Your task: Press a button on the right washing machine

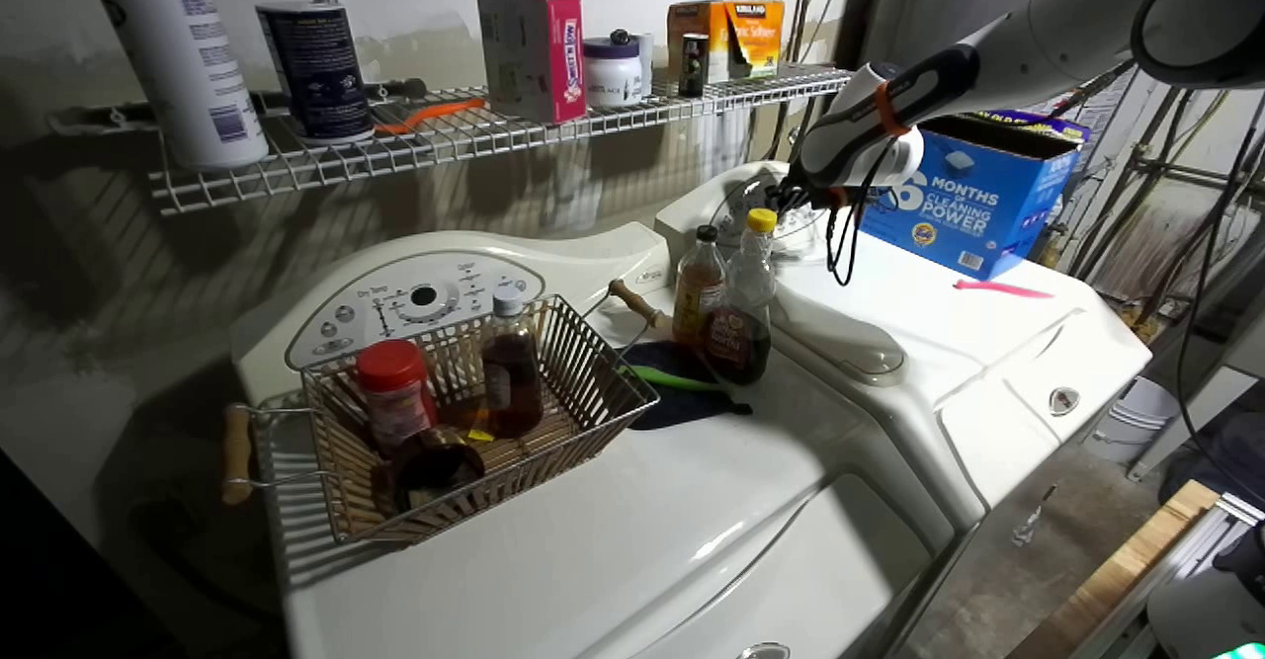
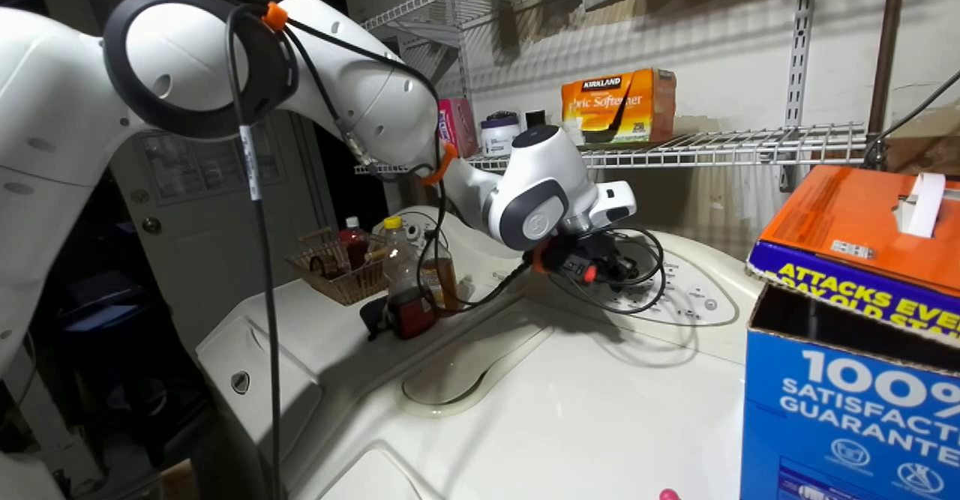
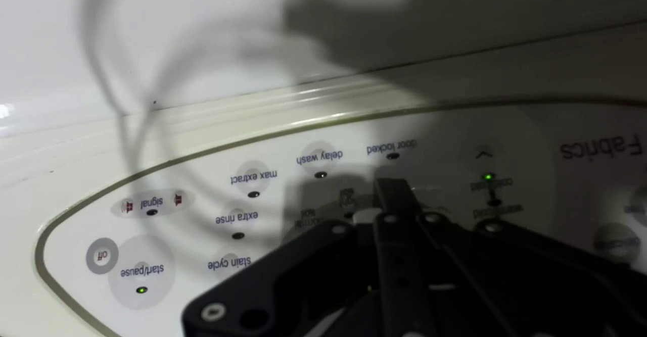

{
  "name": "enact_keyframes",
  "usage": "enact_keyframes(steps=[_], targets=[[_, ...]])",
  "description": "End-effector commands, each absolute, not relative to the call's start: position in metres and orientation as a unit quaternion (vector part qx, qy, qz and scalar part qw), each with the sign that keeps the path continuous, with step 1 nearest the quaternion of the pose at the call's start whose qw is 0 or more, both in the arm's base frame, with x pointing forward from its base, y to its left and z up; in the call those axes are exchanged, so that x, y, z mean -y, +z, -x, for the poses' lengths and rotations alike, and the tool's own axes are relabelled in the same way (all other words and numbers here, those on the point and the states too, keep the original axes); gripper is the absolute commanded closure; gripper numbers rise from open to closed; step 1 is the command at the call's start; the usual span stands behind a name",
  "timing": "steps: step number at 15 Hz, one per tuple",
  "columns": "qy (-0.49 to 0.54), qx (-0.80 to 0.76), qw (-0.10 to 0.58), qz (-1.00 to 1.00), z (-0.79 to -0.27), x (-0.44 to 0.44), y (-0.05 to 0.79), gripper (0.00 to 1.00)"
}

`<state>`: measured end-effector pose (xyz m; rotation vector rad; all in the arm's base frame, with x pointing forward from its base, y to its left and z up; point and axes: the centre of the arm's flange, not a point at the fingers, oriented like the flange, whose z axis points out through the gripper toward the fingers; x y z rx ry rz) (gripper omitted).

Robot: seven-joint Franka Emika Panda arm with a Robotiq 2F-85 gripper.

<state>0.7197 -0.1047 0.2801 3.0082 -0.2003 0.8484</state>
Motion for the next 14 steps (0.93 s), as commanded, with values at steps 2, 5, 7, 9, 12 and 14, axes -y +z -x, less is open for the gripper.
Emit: enact_keyframes(steps=[2, 5, 7, 9, 12, 14], targets=[[0.248, 0.065, 0.015, -0.966, -0.7194, 0.1081, 0.2826, 1.00], [0.247, 0.065, 0.009, -0.967, -0.7200, 0.1086, 0.2796, 1.00], [0.248, 0.066, 0.009, -0.966, -0.7206, 0.1082, 0.2797, 1.00], [0.248, 0.067, 0.008, -0.966, -0.7213, 0.1082, 0.2800, 1.00], [0.251, 0.069, -0.003, -0.966, -0.7223, 0.1069, 0.2794, 1.00], [0.251, 0.068, -0.004, -0.966, -0.7229, 0.1044, 0.2790, 1.00]])
